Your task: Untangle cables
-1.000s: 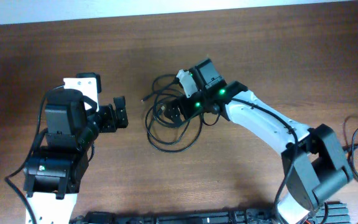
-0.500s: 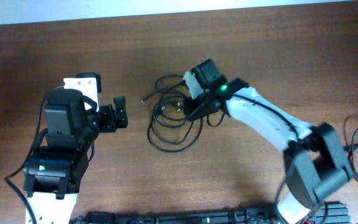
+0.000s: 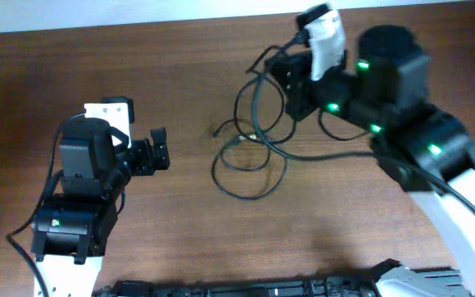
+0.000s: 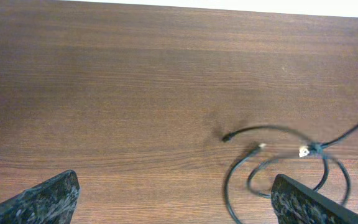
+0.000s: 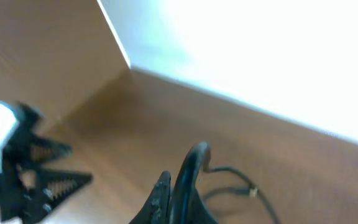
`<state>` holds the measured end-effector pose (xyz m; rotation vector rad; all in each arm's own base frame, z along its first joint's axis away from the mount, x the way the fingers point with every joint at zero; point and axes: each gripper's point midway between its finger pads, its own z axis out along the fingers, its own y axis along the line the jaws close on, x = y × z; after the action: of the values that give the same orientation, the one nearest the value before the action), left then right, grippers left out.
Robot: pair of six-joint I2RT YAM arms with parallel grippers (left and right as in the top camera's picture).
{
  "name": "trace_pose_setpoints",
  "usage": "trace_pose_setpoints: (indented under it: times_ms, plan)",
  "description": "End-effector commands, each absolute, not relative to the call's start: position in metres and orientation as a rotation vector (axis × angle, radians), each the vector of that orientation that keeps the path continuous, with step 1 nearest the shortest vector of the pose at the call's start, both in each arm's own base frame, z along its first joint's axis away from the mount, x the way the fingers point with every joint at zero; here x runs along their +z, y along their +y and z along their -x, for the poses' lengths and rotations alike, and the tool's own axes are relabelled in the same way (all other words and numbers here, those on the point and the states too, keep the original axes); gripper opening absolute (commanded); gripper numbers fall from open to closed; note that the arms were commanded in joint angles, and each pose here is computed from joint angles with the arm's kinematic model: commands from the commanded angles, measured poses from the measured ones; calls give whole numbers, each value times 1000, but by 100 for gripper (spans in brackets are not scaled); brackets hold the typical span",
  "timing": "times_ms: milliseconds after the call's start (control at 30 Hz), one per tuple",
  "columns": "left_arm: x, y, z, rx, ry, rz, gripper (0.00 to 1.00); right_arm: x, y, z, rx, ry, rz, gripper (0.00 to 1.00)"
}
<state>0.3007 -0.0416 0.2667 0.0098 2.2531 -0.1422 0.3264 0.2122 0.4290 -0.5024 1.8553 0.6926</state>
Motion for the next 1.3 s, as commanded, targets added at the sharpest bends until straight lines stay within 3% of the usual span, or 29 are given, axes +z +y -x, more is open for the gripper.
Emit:
trace_pose_setpoints:
  times_ms: [0,267,500,767,967,1267]
  plan:
    - [270,-39,-301,-139,2243,14,99,477,200,-309,654,1696,510,4]
    - [270,-39,-301,-139,2243,14,99,512,181,-300,494,1535,541,4]
    - [270,-39,-301,-139,2243,14,99,485,75,-344,-96,1702,54,4]
    - [270,-39,-301,-139,2243,14,99,442,-32,-358,-695,1802,-326,4]
    - [270,-39,-301,-139,2243,14,99,391,-105,-372,-692,1948,-508,4]
    - [270,-39,-301,-139,2243,14,99,321,-201,-372,-364,2110,-781,4]
